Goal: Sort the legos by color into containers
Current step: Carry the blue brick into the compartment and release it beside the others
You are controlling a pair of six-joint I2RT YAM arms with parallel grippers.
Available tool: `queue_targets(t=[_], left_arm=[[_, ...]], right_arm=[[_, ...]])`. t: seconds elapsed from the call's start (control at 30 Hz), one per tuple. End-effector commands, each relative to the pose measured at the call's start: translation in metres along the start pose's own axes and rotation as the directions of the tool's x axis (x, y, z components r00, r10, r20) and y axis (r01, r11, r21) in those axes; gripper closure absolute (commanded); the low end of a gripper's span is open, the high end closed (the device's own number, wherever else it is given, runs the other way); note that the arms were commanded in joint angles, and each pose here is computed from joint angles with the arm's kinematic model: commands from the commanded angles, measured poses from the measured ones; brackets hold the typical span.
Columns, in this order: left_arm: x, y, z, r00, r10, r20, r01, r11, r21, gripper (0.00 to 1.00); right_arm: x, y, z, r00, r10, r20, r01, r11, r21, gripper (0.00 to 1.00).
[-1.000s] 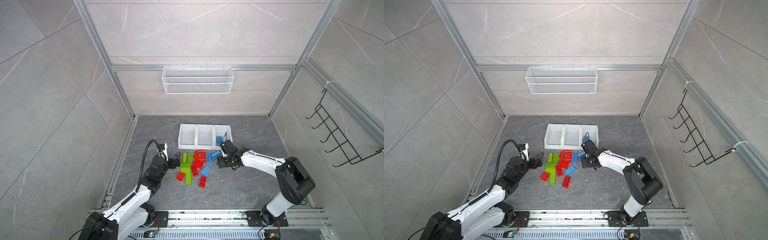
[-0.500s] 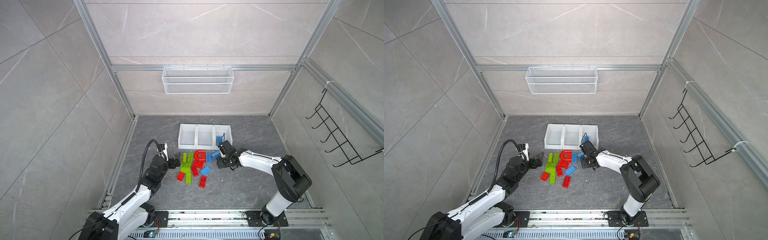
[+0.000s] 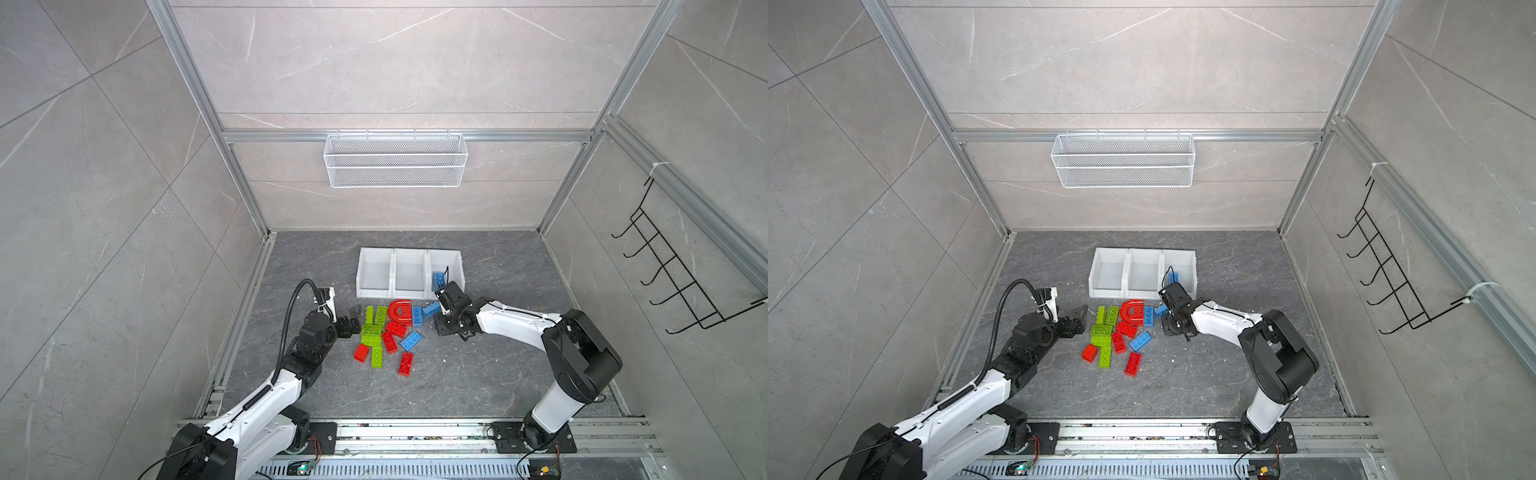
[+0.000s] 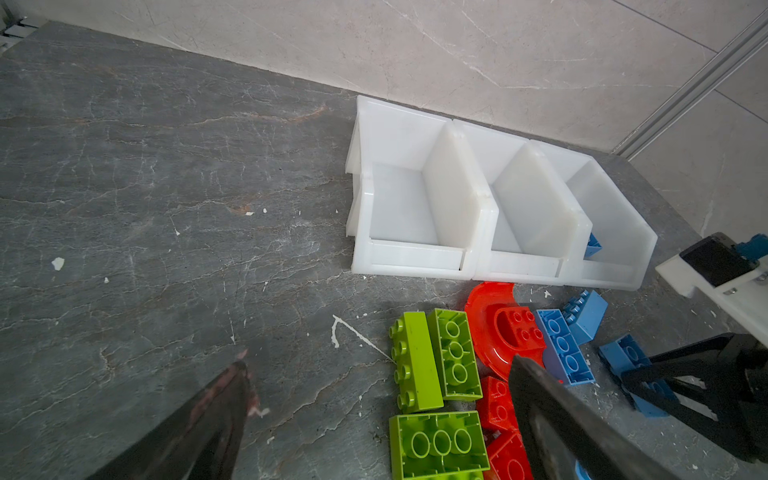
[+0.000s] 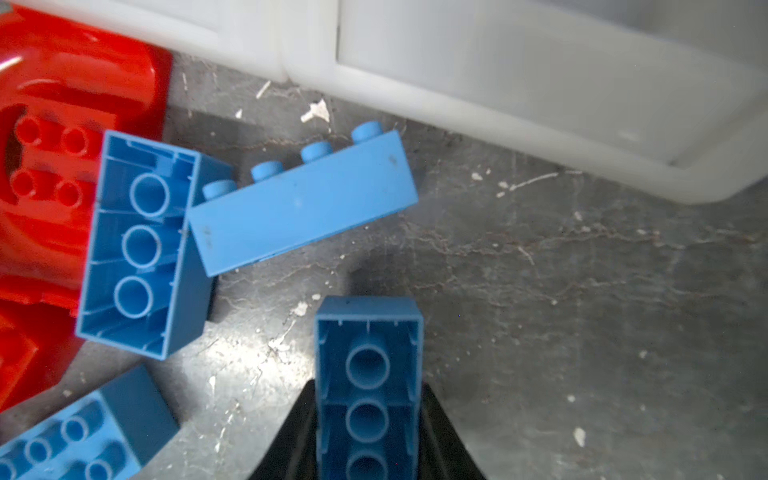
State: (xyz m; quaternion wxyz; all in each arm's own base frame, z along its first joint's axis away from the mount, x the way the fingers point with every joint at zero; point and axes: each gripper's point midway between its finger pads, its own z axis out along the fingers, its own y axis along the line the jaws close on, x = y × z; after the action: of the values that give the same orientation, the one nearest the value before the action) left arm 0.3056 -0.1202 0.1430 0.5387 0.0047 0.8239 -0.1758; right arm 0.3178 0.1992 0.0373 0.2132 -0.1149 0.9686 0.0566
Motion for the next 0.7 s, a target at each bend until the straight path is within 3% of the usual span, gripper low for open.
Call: queue_targets(t=[0.0,0.3,0.47,0.67], left_arm=[[-0.017,-0.003,0.000,0.999,0.006,0.044,-0.006,1.000,-0.002,0.01],[-0.018,-0.001,-0.002,0.999,0.005,0.046,-0.005,1.000,-0.011,0.01],[-0.020,0.001,-0.004,0.998,0.007,0.057,-0.006,1.000,-0.022,0.01],[-0.020,0.002,-0.004,0.998,0.008,0.058,-0.006,1.000,-0.030,0.01]], right_arm=[[-0.026,0.002,-0.025,0.995,-0.011,0.096,0.011,1.000,-0.004,0.70],[-0.107,-0.011,-0.074,0.972,-0.028,0.232,0.026,1.000,0.010,0.70],[-0.148,-0.031,-0.068,0.957,0.009,0.290,-0.012,1.000,0.006,0.71],[-0.168,-0.046,-0.039,0.963,0.021,0.267,-0.031,0.999,0.032,0.71]])
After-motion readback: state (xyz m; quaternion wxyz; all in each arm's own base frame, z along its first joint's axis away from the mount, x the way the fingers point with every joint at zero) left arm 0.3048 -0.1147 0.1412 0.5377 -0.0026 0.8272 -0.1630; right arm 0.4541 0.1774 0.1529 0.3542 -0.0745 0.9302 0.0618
